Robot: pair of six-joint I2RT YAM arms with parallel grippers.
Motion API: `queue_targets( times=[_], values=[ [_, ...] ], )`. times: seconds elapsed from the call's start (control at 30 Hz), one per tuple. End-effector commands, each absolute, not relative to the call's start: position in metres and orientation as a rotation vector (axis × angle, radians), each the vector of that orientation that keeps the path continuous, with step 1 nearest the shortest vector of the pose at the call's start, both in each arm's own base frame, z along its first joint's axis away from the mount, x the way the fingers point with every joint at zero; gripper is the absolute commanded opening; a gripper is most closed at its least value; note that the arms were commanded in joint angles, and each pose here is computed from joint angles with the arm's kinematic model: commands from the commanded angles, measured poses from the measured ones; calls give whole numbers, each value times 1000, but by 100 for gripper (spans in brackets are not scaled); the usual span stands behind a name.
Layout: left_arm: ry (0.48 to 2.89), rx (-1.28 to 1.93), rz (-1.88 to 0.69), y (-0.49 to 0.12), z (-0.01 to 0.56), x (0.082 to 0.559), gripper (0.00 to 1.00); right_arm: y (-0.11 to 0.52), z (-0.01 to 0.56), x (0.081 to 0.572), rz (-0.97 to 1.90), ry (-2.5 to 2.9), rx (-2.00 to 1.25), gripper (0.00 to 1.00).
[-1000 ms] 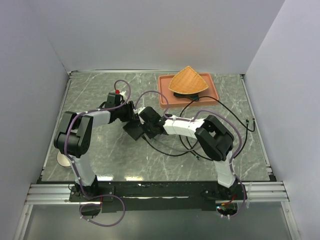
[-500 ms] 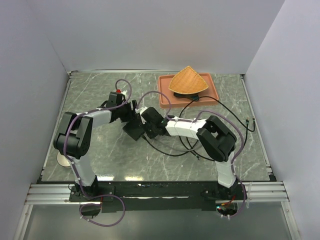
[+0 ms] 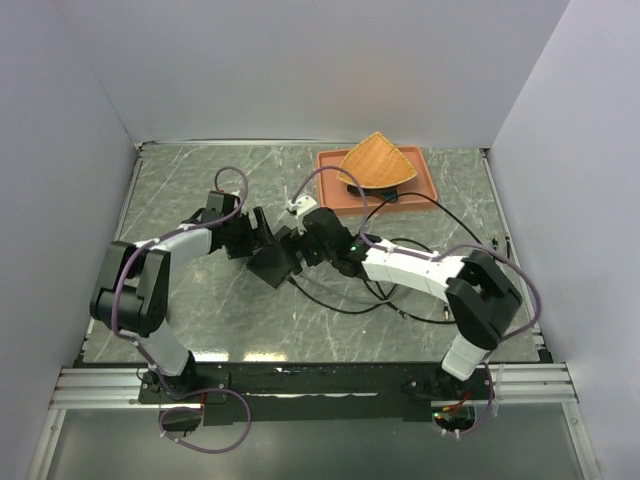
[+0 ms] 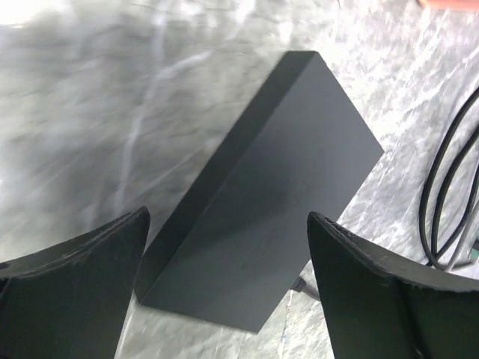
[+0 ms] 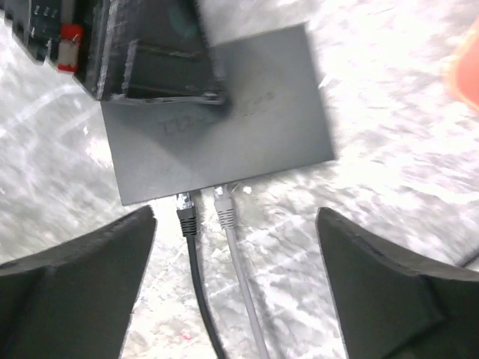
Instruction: Insert the plug into the switch port
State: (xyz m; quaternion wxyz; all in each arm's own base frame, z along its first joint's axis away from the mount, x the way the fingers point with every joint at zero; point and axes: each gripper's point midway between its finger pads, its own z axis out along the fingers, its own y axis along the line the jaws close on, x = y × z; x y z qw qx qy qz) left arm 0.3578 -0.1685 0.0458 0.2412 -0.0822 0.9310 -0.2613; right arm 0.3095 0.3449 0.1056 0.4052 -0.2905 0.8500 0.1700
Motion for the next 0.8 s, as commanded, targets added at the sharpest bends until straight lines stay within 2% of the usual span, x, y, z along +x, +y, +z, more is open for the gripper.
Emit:
queue_targets(
  times=[0.0,0.17,0.37,0.53,0.77],
  values=[
    [2425,-298,-631,-150,82,366,94,321,146,318,360,2066,-622,99],
    [2265,-294,-634,-143,128,367,99,274,159,335,339,2098,-401,99],
    [2081,-284,-664,-137,179,359,96,199,146,360,299,2154,-82,99],
    [1985,-268,-689,-135,206,352,96,169,126,365,273,2219,26,99],
    [1939,-248,-721,-137,220,346,96,161,99,370,238,2310,105,99]
  ],
)
